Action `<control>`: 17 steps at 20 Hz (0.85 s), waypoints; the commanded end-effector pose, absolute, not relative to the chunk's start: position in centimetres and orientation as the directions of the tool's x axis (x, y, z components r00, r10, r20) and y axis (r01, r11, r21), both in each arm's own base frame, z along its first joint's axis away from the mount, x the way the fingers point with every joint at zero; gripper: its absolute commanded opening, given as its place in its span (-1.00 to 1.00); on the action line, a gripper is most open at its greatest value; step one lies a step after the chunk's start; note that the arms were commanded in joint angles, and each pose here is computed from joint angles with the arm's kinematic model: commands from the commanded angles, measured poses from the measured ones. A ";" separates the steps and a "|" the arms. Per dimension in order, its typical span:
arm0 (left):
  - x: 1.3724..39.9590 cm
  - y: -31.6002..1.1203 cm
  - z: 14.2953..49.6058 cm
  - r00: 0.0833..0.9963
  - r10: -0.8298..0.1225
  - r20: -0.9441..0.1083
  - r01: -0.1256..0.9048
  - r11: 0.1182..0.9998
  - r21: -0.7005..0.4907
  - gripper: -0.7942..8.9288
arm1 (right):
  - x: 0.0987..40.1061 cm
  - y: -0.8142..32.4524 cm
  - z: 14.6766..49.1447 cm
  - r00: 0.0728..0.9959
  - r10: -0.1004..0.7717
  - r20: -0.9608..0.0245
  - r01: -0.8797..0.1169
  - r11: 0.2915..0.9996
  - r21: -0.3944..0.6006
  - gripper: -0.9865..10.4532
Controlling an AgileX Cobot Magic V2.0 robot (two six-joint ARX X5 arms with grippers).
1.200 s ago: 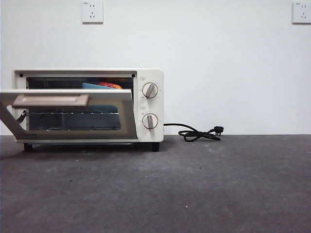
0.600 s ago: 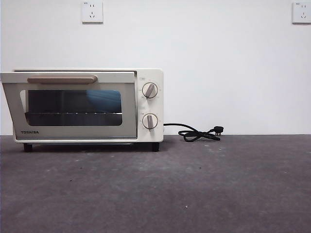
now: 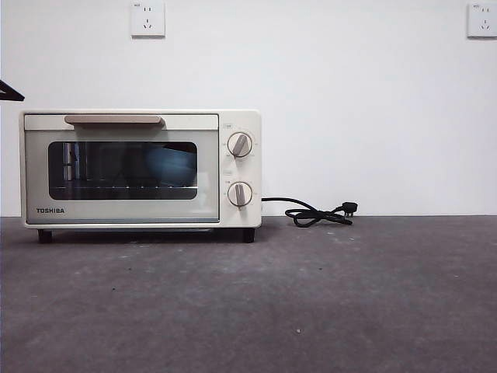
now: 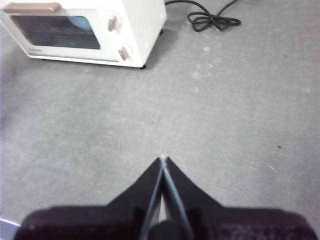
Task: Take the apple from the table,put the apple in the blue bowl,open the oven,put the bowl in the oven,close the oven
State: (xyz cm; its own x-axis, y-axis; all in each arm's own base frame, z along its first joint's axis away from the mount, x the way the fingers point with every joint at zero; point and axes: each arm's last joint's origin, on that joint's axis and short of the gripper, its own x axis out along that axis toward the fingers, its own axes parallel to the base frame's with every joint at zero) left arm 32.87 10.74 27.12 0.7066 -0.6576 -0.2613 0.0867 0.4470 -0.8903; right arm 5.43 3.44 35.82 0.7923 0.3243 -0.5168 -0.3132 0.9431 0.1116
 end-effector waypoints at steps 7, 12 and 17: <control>26.6 6.2 33.4 0.668 -0.686 -0.290 0.347 0.631 -0.694 -0.85 | 5.1 3.1 34.8 0.761 0.261 -0.593 -0.278 0.958 0.065 -0.82; 20.1 3.3 36.4 0.706 -0.583 -0.402 0.397 0.796 -0.457 -0.85 | 5.0 3.0 34.6 0.749 0.251 -0.614 -0.278 0.959 0.054 -0.82; 13.2 1.2 38.0 0.770 -0.406 -0.492 0.315 0.913 -0.261 -0.85 | 4.9 2.9 34.6 0.745 0.248 -0.619 -0.277 0.959 0.051 -0.82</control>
State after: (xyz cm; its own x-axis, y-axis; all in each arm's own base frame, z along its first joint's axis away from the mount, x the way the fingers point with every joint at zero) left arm 13.53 1.30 37.79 0.7604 -0.4164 -0.4983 0.2979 0.9055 -0.3021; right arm 4.89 2.90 34.79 0.7466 0.2511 -0.6161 -0.2829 0.9580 0.0476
